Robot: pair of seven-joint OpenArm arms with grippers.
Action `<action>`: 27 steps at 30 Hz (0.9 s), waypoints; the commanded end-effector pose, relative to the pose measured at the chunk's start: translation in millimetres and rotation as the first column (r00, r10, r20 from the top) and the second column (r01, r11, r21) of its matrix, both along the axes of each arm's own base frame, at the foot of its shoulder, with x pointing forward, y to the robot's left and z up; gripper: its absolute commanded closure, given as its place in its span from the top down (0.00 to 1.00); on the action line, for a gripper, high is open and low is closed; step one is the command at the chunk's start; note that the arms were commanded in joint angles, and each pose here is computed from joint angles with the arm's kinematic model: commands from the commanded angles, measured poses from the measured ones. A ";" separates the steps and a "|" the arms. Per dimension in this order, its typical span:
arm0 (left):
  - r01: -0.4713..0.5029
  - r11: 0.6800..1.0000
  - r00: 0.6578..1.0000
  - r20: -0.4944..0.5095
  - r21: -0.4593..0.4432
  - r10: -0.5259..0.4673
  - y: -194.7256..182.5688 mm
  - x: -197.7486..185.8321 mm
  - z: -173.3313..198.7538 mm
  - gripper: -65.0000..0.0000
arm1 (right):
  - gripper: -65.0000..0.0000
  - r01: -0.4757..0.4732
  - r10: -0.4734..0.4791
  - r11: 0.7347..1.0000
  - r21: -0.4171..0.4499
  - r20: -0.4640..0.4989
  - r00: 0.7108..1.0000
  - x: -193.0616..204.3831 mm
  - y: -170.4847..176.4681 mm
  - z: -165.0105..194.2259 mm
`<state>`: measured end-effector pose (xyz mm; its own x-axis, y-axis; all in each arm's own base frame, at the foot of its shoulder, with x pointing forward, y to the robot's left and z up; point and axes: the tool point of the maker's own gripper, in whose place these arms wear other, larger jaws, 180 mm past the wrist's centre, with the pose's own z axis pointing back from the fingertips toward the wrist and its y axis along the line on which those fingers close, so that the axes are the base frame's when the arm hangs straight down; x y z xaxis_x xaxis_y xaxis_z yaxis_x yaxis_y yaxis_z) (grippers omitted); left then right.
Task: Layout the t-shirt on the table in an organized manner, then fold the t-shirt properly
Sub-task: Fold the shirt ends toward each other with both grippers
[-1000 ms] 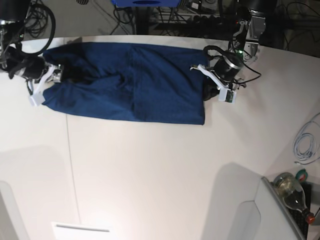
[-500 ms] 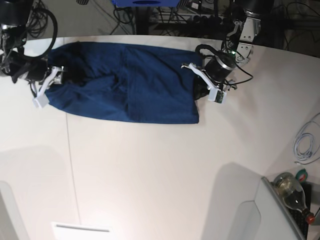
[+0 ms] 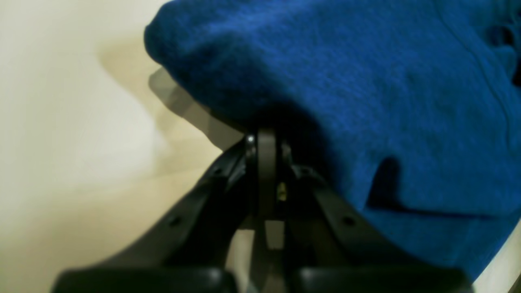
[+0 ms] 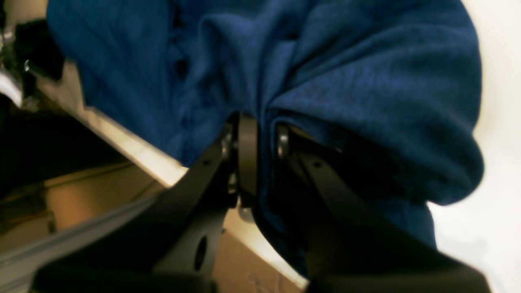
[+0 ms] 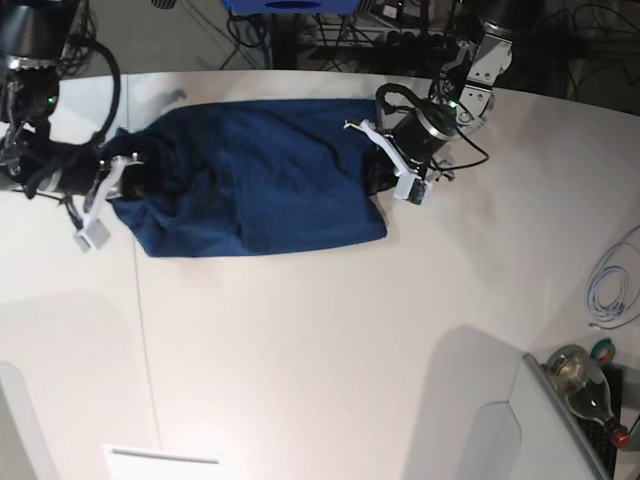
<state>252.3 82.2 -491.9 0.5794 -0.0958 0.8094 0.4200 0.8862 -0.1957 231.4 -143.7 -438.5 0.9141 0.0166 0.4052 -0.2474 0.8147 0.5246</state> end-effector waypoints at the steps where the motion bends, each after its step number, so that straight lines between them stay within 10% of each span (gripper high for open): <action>1: 0.002 1.000 1.000 0.022 0.003 -0.002 1.0 8.4 6.1 0.00 | 0.05 0.013 -0.014 1.000 0.011 0.039 0.999 10.0 1.6 12.8; 27: 0.063 0.998 0.998 0.007 -0.008 -0.063 -25.8 11.0 7.2 0.00 | 0.05 -0.073 0.067 0.982 0.175 0.040 0.997 13.1 119.6 40.1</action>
<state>257.9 57.3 -490.8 0.5859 -0.1301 0.7999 0.4696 0.8590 -0.2042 234.5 -27.2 -410.4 0.9164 0.0282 0.3992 -0.3006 0.7071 0.6401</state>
